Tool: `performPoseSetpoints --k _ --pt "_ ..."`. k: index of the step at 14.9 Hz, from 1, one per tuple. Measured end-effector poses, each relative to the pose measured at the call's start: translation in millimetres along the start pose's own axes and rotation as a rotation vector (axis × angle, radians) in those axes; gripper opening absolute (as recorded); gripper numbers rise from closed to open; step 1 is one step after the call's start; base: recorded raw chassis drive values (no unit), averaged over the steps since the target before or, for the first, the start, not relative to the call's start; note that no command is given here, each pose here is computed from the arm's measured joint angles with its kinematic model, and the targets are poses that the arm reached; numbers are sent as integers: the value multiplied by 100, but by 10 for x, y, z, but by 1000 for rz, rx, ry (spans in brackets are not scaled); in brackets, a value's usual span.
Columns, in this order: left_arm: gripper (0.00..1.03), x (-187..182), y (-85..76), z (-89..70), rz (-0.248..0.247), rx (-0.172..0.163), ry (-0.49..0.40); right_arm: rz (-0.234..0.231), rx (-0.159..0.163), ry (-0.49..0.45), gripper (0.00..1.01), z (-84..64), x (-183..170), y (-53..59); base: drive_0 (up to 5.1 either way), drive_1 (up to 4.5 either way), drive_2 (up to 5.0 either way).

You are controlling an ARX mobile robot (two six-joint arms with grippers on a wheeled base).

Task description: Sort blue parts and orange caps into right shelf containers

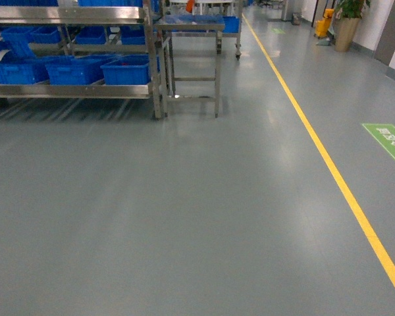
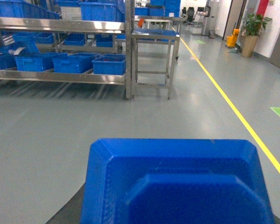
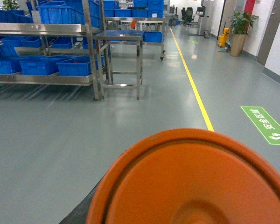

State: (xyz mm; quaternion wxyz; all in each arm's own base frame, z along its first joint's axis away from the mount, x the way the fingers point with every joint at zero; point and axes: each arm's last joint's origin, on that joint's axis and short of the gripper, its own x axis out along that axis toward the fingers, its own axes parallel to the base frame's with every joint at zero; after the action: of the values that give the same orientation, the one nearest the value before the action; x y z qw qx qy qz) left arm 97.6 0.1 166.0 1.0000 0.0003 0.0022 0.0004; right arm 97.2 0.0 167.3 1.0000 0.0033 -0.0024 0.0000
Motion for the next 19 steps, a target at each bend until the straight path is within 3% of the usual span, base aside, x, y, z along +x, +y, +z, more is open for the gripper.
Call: performPoseSetpoints --k 19 --pt "41 0 0 0 0 0 0 0 0 0 42 0 0 0 -3 430 -435"
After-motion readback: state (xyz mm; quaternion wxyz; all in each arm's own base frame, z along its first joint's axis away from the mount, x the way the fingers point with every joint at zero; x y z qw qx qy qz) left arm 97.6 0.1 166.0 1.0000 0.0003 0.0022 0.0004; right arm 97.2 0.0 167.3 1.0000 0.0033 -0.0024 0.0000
